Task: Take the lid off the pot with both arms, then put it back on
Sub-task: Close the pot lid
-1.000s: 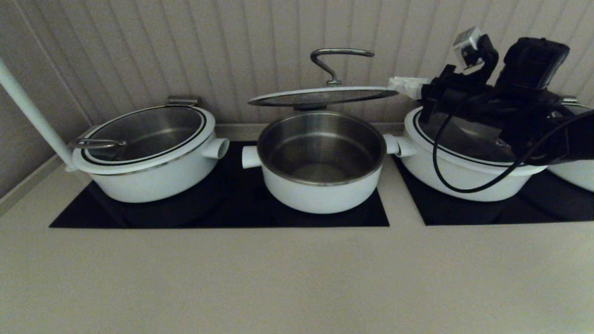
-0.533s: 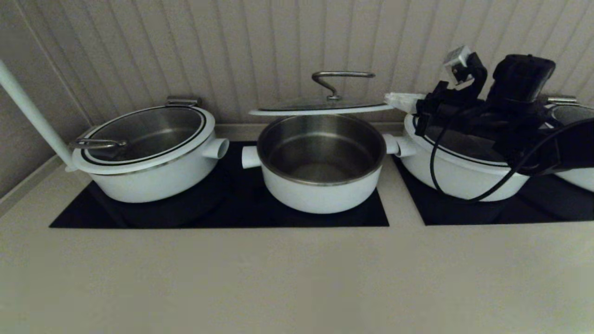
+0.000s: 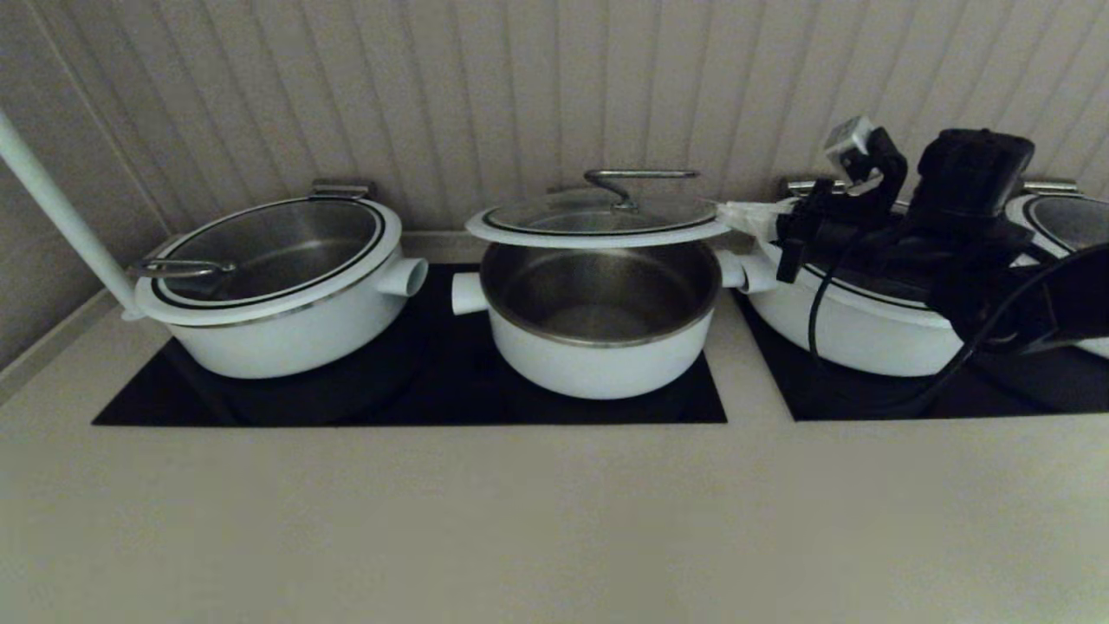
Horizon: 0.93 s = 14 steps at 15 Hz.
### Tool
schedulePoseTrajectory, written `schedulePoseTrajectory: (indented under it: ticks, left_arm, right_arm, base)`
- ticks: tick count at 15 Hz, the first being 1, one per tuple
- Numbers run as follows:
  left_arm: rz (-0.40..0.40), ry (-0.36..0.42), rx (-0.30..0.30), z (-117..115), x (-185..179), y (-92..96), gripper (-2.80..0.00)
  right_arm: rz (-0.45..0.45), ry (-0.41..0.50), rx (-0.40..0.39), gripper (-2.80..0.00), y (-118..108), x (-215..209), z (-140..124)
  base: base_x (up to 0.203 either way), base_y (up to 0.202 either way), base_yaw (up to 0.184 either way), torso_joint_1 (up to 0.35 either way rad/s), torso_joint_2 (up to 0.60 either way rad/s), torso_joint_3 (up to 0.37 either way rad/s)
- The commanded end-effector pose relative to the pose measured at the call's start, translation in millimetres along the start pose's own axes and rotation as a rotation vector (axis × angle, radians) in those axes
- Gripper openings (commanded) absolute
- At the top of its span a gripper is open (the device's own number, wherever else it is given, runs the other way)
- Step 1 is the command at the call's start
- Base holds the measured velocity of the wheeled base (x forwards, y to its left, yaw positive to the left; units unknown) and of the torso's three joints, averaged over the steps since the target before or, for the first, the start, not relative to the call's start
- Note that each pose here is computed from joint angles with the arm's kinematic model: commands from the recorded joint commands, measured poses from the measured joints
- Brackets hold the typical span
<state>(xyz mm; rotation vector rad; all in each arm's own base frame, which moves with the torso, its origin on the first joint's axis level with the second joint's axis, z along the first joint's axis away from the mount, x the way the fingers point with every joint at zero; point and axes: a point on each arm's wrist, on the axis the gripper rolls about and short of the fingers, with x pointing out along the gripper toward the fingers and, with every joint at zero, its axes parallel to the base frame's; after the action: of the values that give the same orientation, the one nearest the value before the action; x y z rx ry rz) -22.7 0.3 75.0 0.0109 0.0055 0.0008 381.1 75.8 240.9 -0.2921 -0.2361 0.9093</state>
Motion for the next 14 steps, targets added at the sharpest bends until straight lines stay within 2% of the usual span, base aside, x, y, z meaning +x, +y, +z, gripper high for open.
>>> schedulePoseTrajectory:
  ticks: [1, 9, 14]
  left_arm:
    - [-0.001, 0.001, 0.0, 0, 0, 0.0, -2.8]
    - [-0.001, 0.001, 0.0, 0, 0, 0.0, -2.8]
    - [-0.001, 0.001, 0.0, 0, 0, 0.0, -2.8]
  right_arm:
    - [0.007, 0.007, 0.007, -2.8, 4, -3, -4]
    - [0.018, 0.016, 0.019, -2.8, 16, -3, -30]
    - [0.047, -0.002, 0.015, -2.8, 25, 11, -42]
  base:
    - [0.0, 0.0, 0.0, 0.0, 0.0, 0.0]
    - [0.0, 0.0, 0.0, 0.0, 0.0, 0.0]
    - [0.0, 0.0, 0.0, 0.0, 0.0, 0.0]
